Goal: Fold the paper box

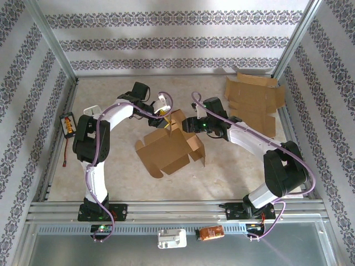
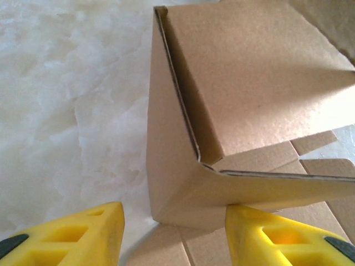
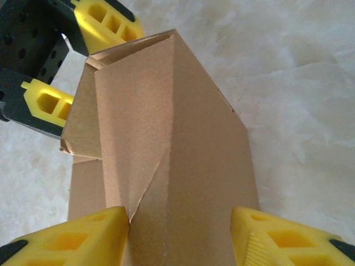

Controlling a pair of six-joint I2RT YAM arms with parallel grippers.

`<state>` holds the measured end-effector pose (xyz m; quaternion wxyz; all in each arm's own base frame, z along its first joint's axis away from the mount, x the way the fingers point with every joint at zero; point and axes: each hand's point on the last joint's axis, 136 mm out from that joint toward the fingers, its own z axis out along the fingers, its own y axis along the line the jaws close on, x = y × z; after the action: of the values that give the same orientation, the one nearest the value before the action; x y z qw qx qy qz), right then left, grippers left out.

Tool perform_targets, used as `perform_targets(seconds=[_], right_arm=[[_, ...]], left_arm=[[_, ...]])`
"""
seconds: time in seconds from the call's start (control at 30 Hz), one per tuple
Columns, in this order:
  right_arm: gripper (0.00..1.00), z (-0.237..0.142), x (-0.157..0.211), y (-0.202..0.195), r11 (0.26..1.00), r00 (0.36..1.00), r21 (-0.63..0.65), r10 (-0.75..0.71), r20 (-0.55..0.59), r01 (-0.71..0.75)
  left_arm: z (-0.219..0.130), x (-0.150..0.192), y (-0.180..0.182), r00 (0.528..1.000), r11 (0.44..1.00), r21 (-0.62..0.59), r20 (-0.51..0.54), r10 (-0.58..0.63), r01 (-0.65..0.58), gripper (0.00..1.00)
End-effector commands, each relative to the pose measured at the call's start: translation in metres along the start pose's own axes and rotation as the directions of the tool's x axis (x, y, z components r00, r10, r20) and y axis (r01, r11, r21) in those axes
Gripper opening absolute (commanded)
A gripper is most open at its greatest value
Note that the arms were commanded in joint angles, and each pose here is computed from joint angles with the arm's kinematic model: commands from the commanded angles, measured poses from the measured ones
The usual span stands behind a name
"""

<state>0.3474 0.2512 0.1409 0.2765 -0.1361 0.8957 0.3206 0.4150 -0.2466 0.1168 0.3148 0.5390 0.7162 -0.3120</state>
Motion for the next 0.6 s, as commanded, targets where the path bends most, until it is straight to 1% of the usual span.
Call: perform_targets(seconds=[0.0, 0.1, 0.23, 0.3, 0.4, 0.47, 0.57], right_arm=[[0.52, 0.011, 0.03, -0.006, 0.997, 0.99, -0.024, 0.071, -0.119, -0.074], [0.52, 0.013, 0.031, -0.006, 0.995, 0.988, -0.043, 0.084, -0.132, -0.09], [0.54, 0.018, 0.029, -0.004, 0.99, 0.986, -0.099, 0.087, -0.139, -0.101], [0.56, 0.02, 0.023, -0.001, 0.983, 0.986, -0.148, 0.092, -0.136, -0.113], [0.57, 0.027, 0.017, 0.004, 0.97, 0.984, -0.213, 0.088, -0.157, -0.121], [0.58, 0.032, 0.016, 0.006, 0.962, 0.982, -0.246, 0.075, -0.174, -0.117], [0.57, 0.037, 0.013, 0.005, 0.958, 0.981, -0.262, 0.069, -0.18, -0.116]], left_arm=[[0.019, -0.001, -0.007, 0.999, 0.998, 0.043, -0.012, 0.038, -0.038, 0.51], [0.023, -0.004, -0.007, 0.999, 0.997, 0.054, 0.009, 0.05, -0.051, 0.52], [0.032, -0.014, -0.016, 0.996, 0.992, 0.104, 0.062, 0.068, -0.074, 0.63], [0.037, -0.017, -0.017, 0.995, 0.99, 0.115, 0.067, 0.076, -0.083, 0.65], [0.044, -0.021, -0.016, 0.994, 0.988, 0.13, 0.086, 0.071, -0.082, 0.64], [0.046, -0.024, -0.015, 0.993, 0.987, 0.139, 0.097, 0.065, -0.078, 0.61], [0.048, -0.027, -0.016, 0.991, 0.984, 0.156, 0.115, 0.067, -0.085, 0.57]])
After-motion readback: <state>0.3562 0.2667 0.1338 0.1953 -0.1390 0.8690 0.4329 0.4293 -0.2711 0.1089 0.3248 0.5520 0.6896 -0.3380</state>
